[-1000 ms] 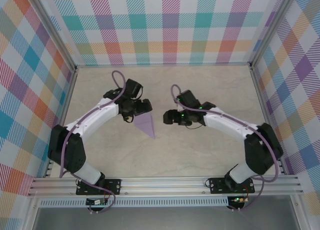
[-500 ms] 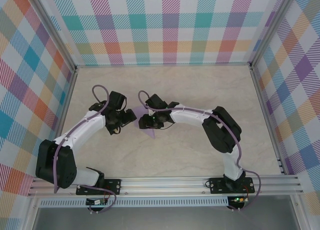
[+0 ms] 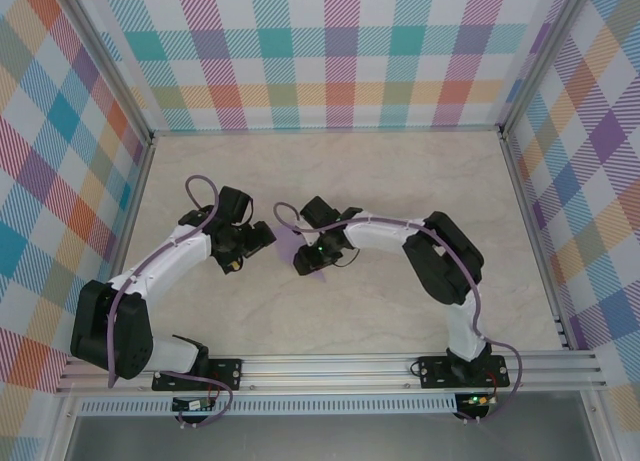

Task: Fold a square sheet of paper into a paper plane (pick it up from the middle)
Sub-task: Fold the wing for the fifth time at the center of the table.

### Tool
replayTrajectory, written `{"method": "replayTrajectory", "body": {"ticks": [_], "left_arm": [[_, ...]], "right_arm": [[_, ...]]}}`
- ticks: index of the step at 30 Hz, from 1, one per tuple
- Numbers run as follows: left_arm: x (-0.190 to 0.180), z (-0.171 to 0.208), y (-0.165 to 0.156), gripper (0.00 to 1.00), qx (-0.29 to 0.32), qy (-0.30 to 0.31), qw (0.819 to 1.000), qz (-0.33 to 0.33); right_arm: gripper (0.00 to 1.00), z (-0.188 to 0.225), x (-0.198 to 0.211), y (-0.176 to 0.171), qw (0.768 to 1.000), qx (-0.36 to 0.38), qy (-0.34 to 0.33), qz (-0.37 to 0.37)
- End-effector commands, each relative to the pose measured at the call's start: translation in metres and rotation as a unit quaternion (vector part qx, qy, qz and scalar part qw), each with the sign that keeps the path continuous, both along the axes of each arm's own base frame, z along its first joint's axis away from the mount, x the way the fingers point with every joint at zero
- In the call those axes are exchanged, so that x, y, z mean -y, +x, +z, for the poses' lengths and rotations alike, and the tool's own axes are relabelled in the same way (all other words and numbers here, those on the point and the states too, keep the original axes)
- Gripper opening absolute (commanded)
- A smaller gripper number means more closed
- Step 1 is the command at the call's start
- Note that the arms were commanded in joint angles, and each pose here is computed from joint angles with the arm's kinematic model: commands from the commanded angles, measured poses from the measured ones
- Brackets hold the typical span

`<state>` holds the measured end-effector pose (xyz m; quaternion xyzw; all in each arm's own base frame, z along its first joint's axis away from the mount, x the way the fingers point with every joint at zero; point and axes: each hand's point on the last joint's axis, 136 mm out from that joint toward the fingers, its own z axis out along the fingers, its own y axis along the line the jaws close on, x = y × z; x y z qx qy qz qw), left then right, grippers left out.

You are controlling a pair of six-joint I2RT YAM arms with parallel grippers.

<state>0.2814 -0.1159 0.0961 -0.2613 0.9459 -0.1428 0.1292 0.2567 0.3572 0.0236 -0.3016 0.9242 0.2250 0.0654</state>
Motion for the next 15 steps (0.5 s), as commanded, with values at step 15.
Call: {"method": "replayTrajectory", "body": {"ticks": [15], "left_arm": [[0.033,-0.020,-0.010,0.85,-0.011,-0.095,0.995,0.007]], "right_arm": [[0.43,0.041,0.018,-0.001,0.994,-0.004,0.049,-0.102]]}}
